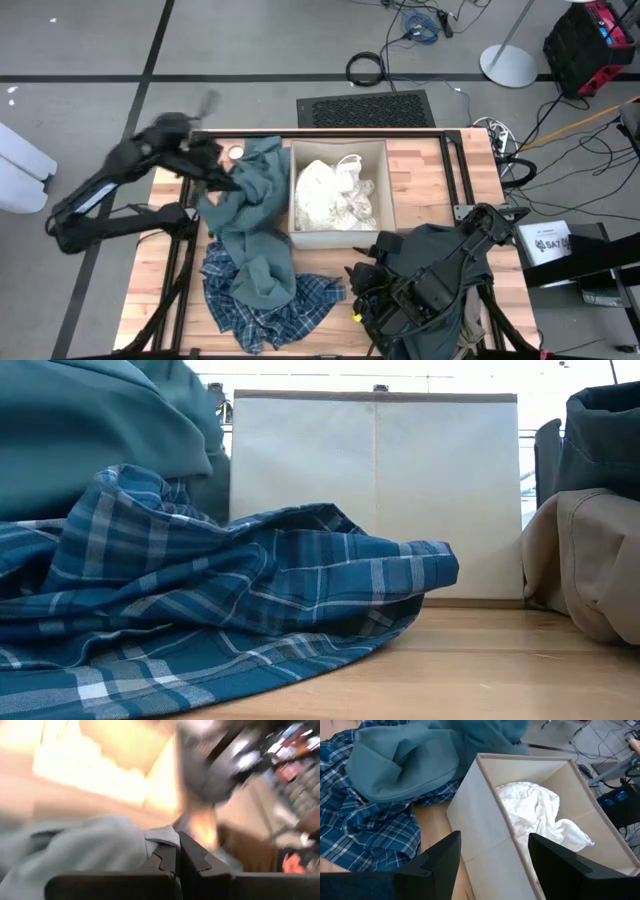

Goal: Sort clothes
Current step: Put the green pants into the laundry organizer

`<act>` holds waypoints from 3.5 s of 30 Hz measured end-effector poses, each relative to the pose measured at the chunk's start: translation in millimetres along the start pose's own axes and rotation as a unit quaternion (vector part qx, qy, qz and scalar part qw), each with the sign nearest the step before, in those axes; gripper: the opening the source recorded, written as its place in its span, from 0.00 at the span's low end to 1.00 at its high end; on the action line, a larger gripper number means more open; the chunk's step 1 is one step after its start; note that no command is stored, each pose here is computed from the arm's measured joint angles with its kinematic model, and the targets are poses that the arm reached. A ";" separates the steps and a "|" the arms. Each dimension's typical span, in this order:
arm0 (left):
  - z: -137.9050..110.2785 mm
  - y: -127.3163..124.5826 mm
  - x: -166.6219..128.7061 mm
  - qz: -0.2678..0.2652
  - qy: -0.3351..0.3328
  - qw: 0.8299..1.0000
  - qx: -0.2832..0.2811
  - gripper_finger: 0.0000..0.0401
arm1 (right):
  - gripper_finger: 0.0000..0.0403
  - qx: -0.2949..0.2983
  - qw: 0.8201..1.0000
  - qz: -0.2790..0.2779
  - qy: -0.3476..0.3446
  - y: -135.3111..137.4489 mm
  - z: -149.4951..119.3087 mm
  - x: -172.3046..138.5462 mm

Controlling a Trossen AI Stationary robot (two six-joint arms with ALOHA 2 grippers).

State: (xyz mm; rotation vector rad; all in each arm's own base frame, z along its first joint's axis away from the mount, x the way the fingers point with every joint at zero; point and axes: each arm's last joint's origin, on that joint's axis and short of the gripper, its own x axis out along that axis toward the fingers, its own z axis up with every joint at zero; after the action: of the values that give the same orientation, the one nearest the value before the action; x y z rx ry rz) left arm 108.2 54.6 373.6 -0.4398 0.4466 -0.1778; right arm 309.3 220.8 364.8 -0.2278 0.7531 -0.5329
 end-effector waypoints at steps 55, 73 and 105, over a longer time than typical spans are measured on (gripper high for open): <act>40.1 -17.6 94.1 -0.103 -0.199 0.958 -0.181 0.01 | 0.54 -0.578 0.796 -0.036 -0.177 -40.5 105.7 111.8; 35.8 -32.3 128.8 -0.142 -0.170 0.957 -0.187 0.01 | 0.54 -0.619 0.780 -0.044 -0.082 -10.8 82.3 149.1; 45.2 -33.1 71.0 -0.220 -0.174 0.956 -0.088 0.27 | 0.00 -0.459 0.873 -0.105 -0.127 -18.2 80.6 51.9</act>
State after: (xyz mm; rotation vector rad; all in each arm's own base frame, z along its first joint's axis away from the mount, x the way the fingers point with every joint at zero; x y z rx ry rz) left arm 189.5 23.4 398.3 -0.7298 0.0097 -0.4863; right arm 390.4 178.4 398.7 -1.2582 0.6774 -0.3001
